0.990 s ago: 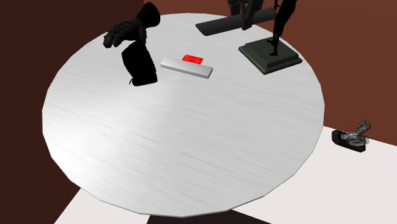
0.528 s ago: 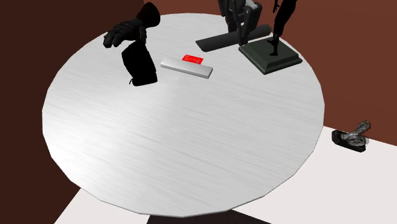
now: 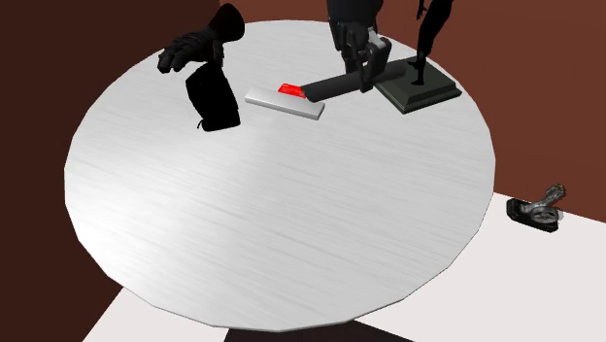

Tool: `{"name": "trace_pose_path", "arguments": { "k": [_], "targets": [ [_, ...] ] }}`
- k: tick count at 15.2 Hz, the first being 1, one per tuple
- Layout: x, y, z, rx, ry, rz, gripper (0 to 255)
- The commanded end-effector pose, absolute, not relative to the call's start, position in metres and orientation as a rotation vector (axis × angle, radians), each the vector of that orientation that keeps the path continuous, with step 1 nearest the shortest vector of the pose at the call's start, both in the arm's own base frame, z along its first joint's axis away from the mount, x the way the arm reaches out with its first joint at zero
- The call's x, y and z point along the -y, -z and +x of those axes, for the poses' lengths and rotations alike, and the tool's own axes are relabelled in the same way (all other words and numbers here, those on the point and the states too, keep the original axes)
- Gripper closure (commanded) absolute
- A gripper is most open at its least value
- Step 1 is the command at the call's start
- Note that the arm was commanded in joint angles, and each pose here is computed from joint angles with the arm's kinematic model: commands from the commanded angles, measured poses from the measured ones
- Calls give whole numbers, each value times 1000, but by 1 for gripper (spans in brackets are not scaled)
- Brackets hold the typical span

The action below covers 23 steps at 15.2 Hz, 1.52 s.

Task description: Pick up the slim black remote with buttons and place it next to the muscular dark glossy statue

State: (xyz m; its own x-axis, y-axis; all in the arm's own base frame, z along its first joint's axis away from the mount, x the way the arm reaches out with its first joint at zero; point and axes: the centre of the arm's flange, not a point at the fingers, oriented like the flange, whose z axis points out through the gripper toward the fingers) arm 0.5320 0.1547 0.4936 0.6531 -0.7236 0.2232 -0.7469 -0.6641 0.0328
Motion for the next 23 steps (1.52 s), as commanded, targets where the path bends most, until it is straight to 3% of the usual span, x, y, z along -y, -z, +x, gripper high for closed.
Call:
{"name": "trace_pose_path", "arguments": {
  "k": [1,23],
  "targets": [
    [-156,-483,531,1226,-291,2744,255],
    [-156,-367,531,1226,-291,2744,255]
  ]
}}
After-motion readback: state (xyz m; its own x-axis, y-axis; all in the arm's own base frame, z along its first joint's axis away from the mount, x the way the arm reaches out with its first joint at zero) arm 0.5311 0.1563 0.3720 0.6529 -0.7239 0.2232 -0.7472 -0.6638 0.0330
